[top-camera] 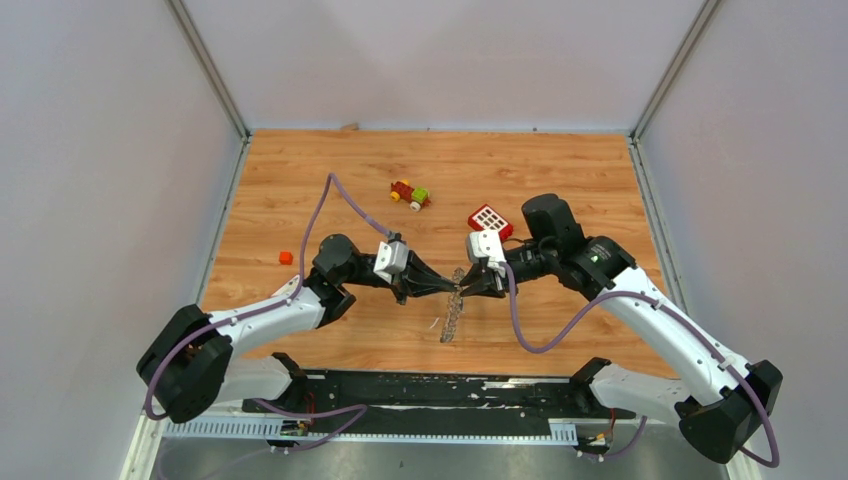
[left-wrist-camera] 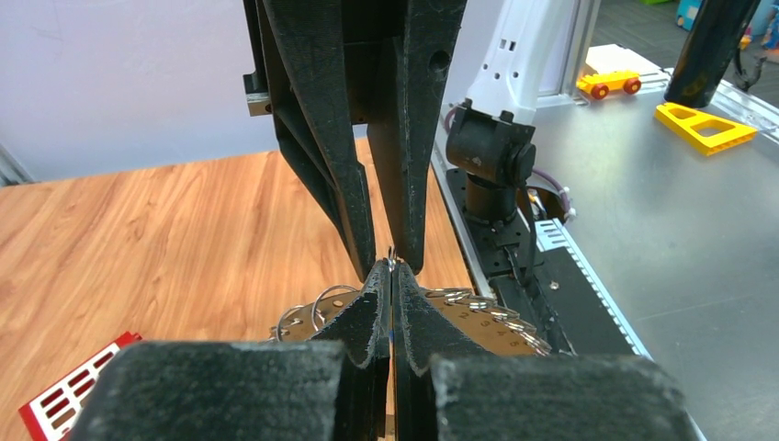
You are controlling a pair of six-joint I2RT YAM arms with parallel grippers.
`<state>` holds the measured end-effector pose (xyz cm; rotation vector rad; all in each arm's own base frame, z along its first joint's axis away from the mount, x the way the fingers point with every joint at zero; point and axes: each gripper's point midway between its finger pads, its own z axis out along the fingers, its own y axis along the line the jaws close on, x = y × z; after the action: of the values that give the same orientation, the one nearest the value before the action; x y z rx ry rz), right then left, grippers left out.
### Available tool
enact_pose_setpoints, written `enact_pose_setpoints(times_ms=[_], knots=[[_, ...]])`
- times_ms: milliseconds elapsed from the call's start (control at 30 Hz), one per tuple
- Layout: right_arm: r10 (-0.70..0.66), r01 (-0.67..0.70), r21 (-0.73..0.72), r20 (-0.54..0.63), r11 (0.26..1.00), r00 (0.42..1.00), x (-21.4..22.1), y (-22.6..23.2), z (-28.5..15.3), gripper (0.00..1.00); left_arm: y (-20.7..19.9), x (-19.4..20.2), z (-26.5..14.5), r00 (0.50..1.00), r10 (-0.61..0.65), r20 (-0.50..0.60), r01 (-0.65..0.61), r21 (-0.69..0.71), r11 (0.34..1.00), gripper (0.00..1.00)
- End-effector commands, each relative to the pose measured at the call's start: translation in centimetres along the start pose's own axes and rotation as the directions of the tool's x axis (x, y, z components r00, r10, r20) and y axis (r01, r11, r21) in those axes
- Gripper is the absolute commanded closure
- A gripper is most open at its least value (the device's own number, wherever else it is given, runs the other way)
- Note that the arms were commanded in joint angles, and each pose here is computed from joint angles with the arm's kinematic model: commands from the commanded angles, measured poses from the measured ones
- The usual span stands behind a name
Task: Put the keys on the keyring
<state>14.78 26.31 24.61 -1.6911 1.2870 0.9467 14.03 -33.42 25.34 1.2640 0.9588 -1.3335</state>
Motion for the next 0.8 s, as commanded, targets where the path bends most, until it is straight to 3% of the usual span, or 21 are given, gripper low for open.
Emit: enact_pose_setpoints(times_ms=[0, 200, 567, 733, 767], knots=[[-0.028, 0.029, -0.018, 0.052, 0.999, 0.998, -1.3, 0.2, 0.1, 0.8, 0.5, -1.4, 0.1, 0.998, 0.049, 0.042, -0.048, -0.019, 0.999, 1.0], [-0.02, 0.021, -0.017, 0.055, 1.0, 0.998, -1.0, 0.3, 0.3, 0.84, 0.6, -1.4, 0.1, 0.998, 0.048, 0.044, -0.047, -0.022, 0.999, 1.0], [-0.032, 0.032, 0.002, 0.052, 0.999, 0.998, -1.2, 0.0, 0.1, 1.0, 0.5, -1.3, 0.1, 0.998, 0.043, 0.044, -0.042, -0.021, 0.999, 1.0], [-0.04, 0.039, 0.033, 0.003, 0.999, 0.999, -0.8, -0.5, -0.4, 1.0, 0.7, -0.4, 0.1, 0.999, 0.047, 0.005, -0.047, -0.015, 0.999, 1.0], [-0.037, 0.037, 0.036, -0.012, 0.999, 0.999, -0.6, -0.6, -0.5, 1.0, 0.9, -0.3, 0.1, 0.998, 0.056, -0.008, -0.056, -0.015, 0.998, 0.95]])
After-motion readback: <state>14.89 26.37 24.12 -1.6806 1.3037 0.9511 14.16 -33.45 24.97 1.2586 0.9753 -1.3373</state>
